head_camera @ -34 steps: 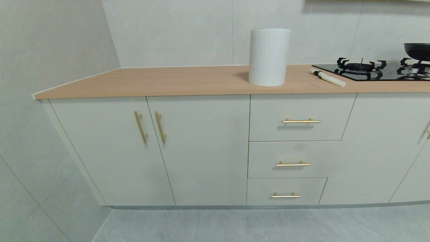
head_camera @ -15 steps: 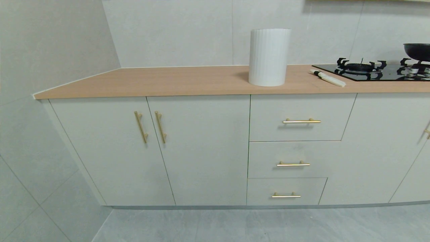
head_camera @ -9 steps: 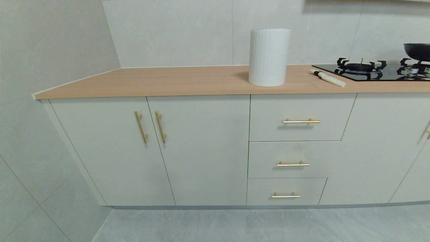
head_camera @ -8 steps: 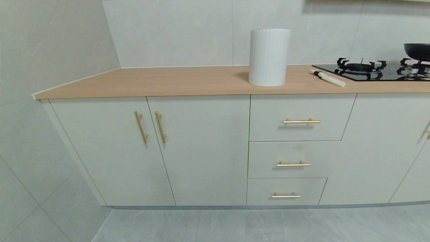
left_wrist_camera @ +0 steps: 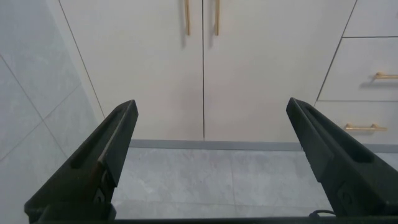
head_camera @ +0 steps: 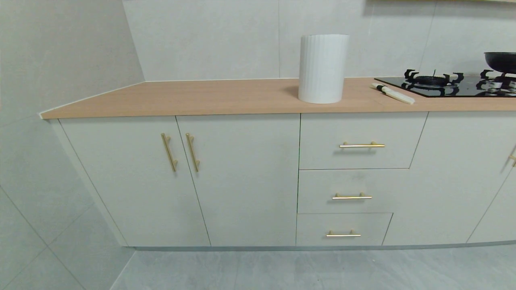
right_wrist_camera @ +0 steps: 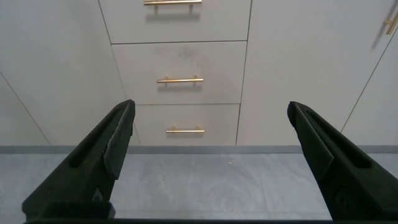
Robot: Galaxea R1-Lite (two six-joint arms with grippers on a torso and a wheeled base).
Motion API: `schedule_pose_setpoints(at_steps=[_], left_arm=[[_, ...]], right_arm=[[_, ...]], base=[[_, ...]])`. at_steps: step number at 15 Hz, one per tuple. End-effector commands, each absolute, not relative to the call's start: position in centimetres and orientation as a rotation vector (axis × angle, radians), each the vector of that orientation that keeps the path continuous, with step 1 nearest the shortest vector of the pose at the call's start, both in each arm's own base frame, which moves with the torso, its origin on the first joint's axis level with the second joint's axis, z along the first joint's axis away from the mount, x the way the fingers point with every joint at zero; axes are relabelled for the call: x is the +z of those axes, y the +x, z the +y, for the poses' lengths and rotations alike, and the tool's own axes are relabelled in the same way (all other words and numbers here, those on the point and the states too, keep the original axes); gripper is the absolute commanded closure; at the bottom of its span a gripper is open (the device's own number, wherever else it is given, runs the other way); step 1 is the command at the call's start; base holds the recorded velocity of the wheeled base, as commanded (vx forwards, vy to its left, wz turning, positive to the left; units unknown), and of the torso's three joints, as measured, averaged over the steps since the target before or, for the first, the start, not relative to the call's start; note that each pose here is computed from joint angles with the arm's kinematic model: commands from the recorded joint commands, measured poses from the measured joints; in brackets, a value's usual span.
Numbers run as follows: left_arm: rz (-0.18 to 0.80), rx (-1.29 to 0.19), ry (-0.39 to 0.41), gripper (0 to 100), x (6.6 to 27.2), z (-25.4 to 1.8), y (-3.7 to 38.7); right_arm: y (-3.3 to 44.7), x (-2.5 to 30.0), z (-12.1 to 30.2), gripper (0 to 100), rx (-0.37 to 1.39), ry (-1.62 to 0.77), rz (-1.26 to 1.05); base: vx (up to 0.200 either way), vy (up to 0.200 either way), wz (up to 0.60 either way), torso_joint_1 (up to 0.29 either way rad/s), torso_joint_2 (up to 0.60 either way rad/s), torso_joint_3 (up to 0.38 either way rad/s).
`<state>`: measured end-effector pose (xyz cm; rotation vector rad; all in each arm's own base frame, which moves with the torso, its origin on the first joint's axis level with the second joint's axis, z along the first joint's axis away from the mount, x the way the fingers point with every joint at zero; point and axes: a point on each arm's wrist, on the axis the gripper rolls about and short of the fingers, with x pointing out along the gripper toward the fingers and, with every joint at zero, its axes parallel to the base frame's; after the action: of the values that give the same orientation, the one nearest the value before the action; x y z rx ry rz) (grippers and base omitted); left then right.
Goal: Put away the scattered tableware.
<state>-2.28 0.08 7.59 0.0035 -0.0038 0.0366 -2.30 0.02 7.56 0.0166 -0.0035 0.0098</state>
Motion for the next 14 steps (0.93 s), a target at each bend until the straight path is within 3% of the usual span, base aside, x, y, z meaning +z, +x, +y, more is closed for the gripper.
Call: schedule_pose_setpoints(at_steps=[1, 14], left_arm=[[-0.005, 0.037, 0.003, 0, 7.6, 0.08, -2.28], [-0.005, 0.037, 0.001, 0, 7.6, 0.08, -2.28]], right_arm=[[-2.28, 7.56, 0.02, 0, 0.011, 0.017, -0.001], [-2.28, 7.56, 0.02, 0, 0.011, 0.017, -0.001]], base=[[0.2, 0.0, 0.0, 0.002, 0.0, -0.002], [0.2, 0.0, 0.0, 0.003, 0.0, 0.0]])
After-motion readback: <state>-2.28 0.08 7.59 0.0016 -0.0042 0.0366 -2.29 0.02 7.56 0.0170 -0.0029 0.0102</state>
